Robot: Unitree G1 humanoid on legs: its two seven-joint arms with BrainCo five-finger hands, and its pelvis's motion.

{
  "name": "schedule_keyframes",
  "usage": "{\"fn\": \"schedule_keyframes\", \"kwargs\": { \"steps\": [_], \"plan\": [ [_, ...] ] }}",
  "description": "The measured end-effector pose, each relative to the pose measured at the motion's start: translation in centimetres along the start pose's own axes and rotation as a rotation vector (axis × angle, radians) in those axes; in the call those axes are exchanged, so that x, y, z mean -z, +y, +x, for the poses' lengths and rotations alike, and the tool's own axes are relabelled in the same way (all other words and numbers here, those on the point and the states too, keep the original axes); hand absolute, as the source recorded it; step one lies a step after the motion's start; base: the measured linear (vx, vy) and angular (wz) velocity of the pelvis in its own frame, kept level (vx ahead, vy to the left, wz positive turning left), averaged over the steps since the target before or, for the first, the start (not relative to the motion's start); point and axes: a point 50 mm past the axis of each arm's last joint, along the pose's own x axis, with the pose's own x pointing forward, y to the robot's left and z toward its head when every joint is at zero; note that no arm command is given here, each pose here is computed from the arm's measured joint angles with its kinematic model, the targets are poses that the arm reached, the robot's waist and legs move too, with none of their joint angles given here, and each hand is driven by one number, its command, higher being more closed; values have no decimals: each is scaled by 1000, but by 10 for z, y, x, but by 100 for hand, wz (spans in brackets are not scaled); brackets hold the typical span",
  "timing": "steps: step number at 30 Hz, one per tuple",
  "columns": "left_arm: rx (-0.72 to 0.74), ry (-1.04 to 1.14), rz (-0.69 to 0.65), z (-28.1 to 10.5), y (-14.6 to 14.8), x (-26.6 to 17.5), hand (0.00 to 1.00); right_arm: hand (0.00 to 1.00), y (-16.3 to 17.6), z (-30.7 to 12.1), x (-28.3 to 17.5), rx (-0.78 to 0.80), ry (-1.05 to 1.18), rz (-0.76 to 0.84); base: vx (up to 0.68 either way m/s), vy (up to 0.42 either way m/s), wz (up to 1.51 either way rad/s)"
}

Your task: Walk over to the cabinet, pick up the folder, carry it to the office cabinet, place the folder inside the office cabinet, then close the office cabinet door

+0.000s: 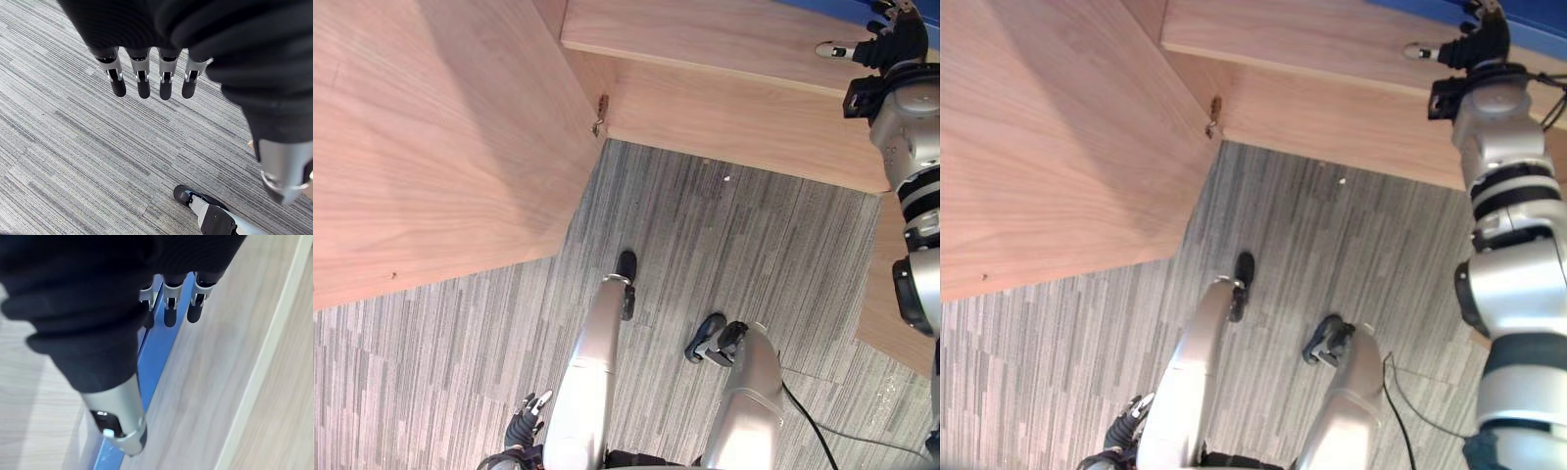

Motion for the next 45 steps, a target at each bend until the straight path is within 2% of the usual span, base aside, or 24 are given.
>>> {"fn": "schedule_keyframes", "kwargs": {
  "steps": [7,12,17,19,22,27,32,34,37,39,40,42,43,45],
  "plan": [
    [-4,-7,-10,0,0,0,0,0,-1,0,-1,9,-10,-44,-16,9,-3],
    [-5,-9,-9,0,0,0,0,0,-5,-1,3,18,-26,-262,-16,13,-6],
    [-4,-11,-9,0,1,0,0,0,5,-10,44,-80,56,-456,4,23,-8],
    [-11,0,-6,-1,4,2,0,0,23,-20,76,-157,119,-510,20,20,-12],
    [-16,8,-6,-1,7,4,0,0,64,-36,103,-276,158,-519,34,18,-29],
    [-39,19,-14,-2,13,7,0,0,114,-61,129,-407,197,-474,28,1,-26],
    [-63,17,-22,-2,19,6,0,0,144,-98,169,-412,332,-276,77,-51,-8],
    [-66,28,5,-2,20,8,0,0,153,-139,209,-373,475,-153,130,-69,10],
    [-77,34,23,-1,20,9,0,0,160,-187,246,-349,636,-69,133,-43,3],
    [-97,54,30,1,21,11,0,0,166,-237,272,-337,771,-1,156,-24,-14],
    [-130,74,45,2,26,13,0,0,171,-280,289,-334,893,57,123,-13,-18],
    [-143,76,40,4,25,12,0,0,170,-314,299,-313,982,107,67,-4,-21],
    [-152,57,43,8,21,6,0,0,164,-354,311,-252,1104,175,48,3,-28],
    [-136,27,45,16,9,-4,0,0,150,-391,321,-156,1224,236,16,5,-30]
  ]
}}
